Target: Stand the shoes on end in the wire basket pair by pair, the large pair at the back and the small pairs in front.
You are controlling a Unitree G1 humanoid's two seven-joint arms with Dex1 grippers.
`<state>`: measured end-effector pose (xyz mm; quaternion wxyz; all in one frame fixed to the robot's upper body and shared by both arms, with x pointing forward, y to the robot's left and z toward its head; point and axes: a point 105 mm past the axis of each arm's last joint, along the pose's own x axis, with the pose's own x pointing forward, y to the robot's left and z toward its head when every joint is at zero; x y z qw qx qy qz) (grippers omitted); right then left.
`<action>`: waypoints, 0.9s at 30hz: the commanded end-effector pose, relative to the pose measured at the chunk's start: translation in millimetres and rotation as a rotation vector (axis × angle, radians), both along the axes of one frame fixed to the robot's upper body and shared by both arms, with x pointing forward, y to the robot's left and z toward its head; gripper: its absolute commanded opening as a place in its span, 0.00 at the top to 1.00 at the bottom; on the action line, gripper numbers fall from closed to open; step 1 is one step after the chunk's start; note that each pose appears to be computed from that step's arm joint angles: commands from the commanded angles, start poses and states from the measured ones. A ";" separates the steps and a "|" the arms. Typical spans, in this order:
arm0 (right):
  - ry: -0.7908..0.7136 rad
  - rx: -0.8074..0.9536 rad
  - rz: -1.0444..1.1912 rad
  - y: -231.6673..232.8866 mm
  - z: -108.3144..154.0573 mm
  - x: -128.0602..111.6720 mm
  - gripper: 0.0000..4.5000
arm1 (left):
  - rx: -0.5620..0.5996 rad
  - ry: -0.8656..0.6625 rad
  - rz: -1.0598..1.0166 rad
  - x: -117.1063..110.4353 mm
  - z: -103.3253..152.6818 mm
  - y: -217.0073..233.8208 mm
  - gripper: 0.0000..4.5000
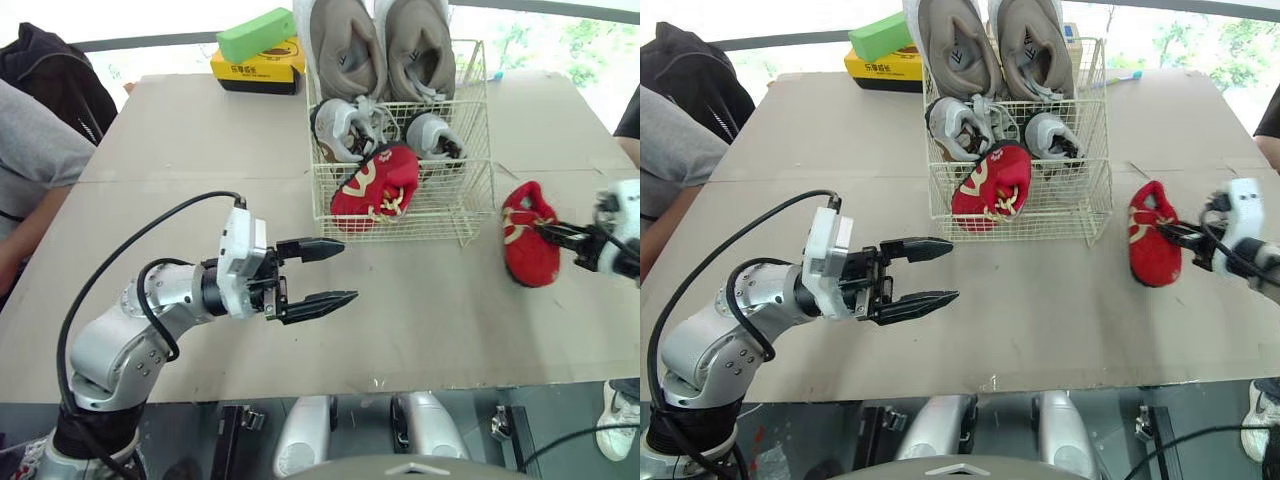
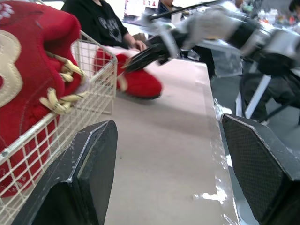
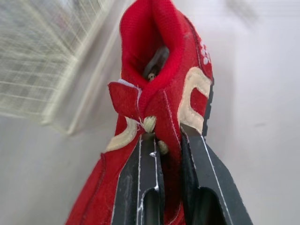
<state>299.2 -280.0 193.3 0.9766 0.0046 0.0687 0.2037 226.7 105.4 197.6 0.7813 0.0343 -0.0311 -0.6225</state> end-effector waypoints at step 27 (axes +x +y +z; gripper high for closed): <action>-0.683 -0.012 0.065 151.4 -57.4 5.4 0.99 | -0.194 -0.010 0.098 -21.3 42.9 -14.9 0.15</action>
